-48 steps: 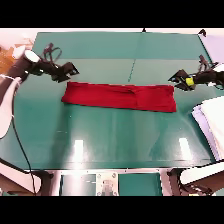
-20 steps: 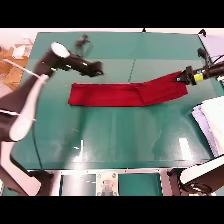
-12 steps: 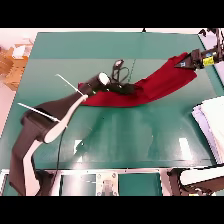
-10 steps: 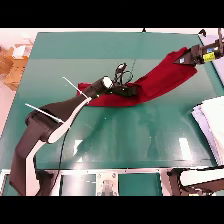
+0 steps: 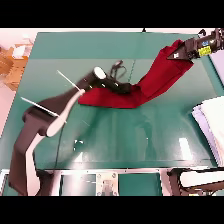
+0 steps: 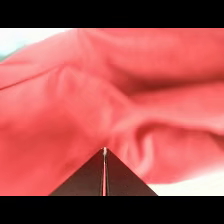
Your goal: Fold the shirts.
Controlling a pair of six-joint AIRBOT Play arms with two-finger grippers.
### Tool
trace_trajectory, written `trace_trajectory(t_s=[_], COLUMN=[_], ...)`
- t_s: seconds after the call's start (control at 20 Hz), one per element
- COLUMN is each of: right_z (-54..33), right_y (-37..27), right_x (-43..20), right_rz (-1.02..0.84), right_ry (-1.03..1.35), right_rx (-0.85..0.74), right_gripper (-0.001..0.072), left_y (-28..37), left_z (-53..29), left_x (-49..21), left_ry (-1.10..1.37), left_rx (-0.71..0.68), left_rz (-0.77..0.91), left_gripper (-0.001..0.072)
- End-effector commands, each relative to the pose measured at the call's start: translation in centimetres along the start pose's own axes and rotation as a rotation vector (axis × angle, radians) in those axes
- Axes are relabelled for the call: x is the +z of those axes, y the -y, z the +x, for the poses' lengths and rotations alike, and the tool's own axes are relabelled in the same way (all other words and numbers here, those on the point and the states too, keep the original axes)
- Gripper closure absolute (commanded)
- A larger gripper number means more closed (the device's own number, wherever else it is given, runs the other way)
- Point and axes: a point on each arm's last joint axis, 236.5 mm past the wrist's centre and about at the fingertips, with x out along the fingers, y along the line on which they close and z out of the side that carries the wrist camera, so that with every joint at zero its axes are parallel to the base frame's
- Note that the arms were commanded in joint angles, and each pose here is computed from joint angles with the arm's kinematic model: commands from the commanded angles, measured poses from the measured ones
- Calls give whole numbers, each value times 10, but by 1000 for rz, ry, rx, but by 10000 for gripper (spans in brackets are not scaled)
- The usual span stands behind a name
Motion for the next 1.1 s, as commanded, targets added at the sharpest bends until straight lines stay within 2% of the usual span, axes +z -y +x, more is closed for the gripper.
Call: trace_trajectory(t_s=[0.0, 0.1, 0.3, 0.4, 0.55, 0.6, 0.65, 0.7, 0.85, 1.05], right_z=[13, 34, 117, 182, 304, 347, 381, 404, 394, 292], right_y=[-19, -45, -115, -144, -174, -183, -190, -193, -178, -95], right_x=[3, 10, 23, 15, -10, -19, -29, -39, -37, 18], right_rz=[26, 2, -60, -64, -43, -33, -11, 2, 6, 98], right_ry=[-10, -2, 40, 45, 96, 139, 172, 191, 147, 133], right_rx=[21, 45, 123, 157, 157, 149, 150, 144, 133, 96], right_gripper=[693, 693, 692, 692, 690, 552, 273, 159, 160, 160], left_y=[-27, -57, -147, -169, -187, -190, -191, -191, -188, -187], left_z=[-101, -168, -287, -324, -348, -352, -354, -354, -353, -352], left_x=[-8, -2, -8, -11, -14, -15, -15, -17, -21, -22], left_ry=[-209, -200, -161, -132, -95, -90, -89, -97, -128, -132], left_rx=[0, 77, 461, 533, 549, 552, 553, 551, 538, 534], left_rz=[56, 61, 25, -16, -66, -74, -77, -69, -32, -29], left_gripper=[682, 682, 682, 681, 681, 682, 682, 681, 682, 681])
